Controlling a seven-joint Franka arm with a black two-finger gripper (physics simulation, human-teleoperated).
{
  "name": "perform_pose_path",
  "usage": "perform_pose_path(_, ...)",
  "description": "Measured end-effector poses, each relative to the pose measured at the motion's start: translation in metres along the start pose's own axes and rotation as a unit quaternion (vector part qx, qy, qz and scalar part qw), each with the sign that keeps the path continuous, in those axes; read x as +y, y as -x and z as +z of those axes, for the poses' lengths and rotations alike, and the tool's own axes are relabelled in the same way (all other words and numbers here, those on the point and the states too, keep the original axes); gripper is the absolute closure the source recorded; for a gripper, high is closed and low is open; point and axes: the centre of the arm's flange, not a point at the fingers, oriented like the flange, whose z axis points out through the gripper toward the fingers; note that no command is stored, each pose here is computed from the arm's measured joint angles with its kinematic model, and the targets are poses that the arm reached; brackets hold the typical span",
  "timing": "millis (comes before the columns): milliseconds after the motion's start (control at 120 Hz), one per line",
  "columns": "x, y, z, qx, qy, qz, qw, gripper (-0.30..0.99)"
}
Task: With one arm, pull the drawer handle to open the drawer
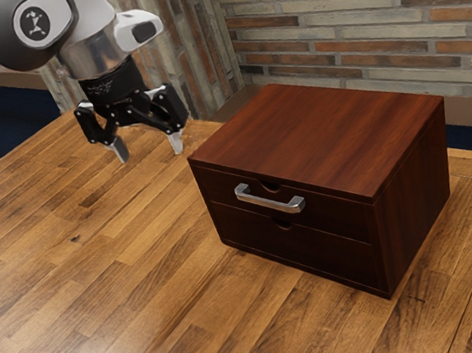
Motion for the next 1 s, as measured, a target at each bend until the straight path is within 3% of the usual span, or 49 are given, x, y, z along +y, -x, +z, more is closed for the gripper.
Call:
perform_pose_path(150,-0.066,-0.019,0.0,0.006,0.004,0.006,1.0,0.02)
perform_pose_path(342,-0.079,-0.011,0.009,-0.007,0.01,0.049,0.999,0.02)
perform_pose_path(475,-0.076,0.008,-0.009,-0.033,0.046,-0.031,0.998,0.02)
perform_pose_path(550,-0.049,0.019,-0.01,-0.074,0.116,-0.096,0.986,0.03)
perform_pose_path(600,-0.026,0.025,-0.006,-0.102,0.134,-0.132,0.977,0.05)
perform_pose_path(683,0.013,0.045,-0.012,-0.118,0.112,-0.192,0.968,0.06)
perform_pose_path(783,0.062,0.065,-0.01,-0.124,0.059,-0.259,0.956,0.06)
perform_pose_path(858,0.091,0.081,-0.012,-0.1,0.021,-0.303,0.948,0.06)
perform_pose_path(933,0.111,0.105,-0.01,-0.068,0.004,-0.337,0.939,0.06)
perform_pose_path(1000,0.094,0.11,0.004,-0.05,-0.002,-0.393,0.918,0.06)
